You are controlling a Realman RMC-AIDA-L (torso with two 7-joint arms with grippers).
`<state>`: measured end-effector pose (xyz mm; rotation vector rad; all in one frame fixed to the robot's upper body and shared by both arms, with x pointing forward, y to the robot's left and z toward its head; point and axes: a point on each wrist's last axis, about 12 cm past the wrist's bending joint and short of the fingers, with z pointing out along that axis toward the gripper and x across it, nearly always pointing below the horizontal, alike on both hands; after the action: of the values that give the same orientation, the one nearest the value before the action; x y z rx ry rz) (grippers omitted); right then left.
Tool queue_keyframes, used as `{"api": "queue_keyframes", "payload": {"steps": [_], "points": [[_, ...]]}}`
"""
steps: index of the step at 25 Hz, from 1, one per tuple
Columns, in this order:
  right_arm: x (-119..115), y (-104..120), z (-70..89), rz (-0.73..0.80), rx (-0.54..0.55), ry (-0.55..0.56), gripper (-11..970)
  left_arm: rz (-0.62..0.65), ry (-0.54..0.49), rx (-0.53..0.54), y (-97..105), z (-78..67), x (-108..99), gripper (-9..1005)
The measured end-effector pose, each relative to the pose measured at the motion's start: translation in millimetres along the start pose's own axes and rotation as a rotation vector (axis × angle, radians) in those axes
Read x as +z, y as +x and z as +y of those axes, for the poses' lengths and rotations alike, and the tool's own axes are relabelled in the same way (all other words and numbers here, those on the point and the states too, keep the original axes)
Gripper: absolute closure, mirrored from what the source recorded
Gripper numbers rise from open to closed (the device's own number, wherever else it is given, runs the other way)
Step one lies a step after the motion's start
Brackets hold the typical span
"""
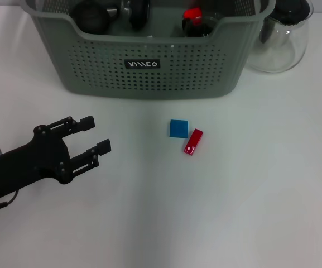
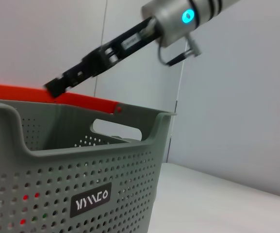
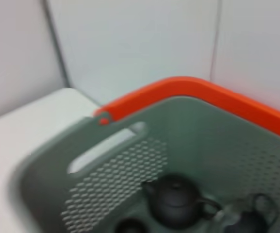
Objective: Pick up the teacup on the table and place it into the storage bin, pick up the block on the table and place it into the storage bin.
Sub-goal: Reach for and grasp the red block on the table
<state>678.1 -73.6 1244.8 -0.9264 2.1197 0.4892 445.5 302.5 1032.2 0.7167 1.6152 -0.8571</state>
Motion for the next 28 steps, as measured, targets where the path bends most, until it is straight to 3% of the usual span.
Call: {"api": "queue_keyframes", "payload": {"steps": [4,8,12,18,23,28], "points": [[-52.8,3.5,5.0,0.012,-0.015,-0.128,273,0.001,-0.001,0.001,-0.1,0.4,-0.9,364],[-100.9,29.5,14.0,0.075,-0.110,-0.270,251,0.005,-0.009,0.000,0.7,0.6,-3.1,364],[-115.7,63.9,18.3,0.163,-0.193,-0.364,276,0.005,-0.018,0.000,0.7,1.4,-4.3,364],[-100.4,102.6,20.8,0.343,-0.188,-0.396,313,0.005,-0.018,-0.001,0.8,1.5,-3.8,364],[-66.8,116.3,21.0,0.468,-0.151,-0.364,350,0.005,-0.016,-0.001,0.7,1.5,-3.2,364],[-28.0,127.3,34.4,0.518,-0.273,-0.339,349,0.004,-0.017,-0.003,1.4,0.8,-3.4,363]]}}
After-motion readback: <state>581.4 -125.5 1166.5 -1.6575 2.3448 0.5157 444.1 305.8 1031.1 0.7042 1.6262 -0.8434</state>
